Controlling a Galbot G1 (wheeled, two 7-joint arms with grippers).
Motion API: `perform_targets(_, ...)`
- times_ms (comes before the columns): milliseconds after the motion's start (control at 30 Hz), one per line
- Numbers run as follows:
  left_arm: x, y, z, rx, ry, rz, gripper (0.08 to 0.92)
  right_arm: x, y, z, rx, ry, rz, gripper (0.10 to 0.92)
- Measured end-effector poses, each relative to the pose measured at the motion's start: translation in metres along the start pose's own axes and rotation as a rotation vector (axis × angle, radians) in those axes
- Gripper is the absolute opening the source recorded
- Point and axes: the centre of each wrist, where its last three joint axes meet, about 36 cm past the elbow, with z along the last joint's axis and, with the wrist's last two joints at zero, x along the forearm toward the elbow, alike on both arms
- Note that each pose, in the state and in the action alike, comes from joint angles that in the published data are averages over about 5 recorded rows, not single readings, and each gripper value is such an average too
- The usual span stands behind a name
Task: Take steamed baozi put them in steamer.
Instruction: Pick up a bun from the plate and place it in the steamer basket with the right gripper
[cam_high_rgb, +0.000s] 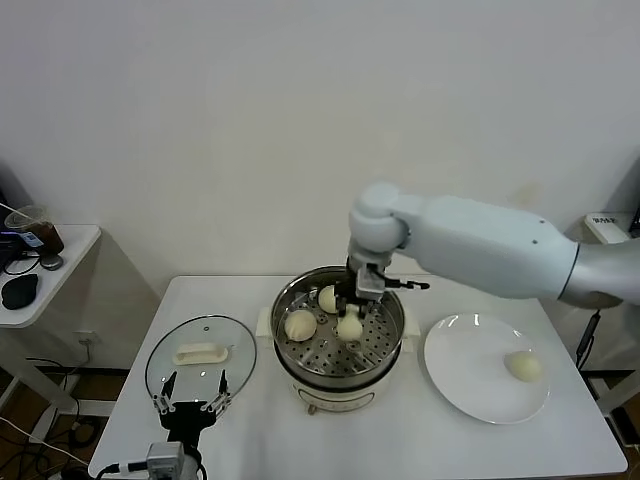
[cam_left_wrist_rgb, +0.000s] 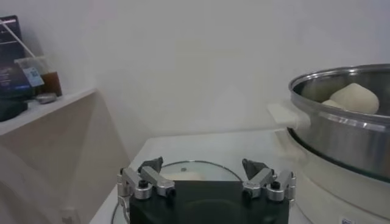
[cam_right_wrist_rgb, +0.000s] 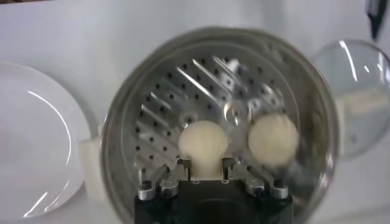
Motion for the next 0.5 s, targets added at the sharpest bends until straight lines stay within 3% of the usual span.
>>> perform_targets(367,-0.003,0.000,0.003,-0.001,0.006,0.001,0.823,-0.026,-0.014,-0.018,0.073,-0.036,-0.010,0.348)
perform_targets(500,-0.003,0.000,0.003,0.002,0.006,0.001,0.823,-0.027,-0.017,-0.021,0.079,-0.030,-0.007,0.382)
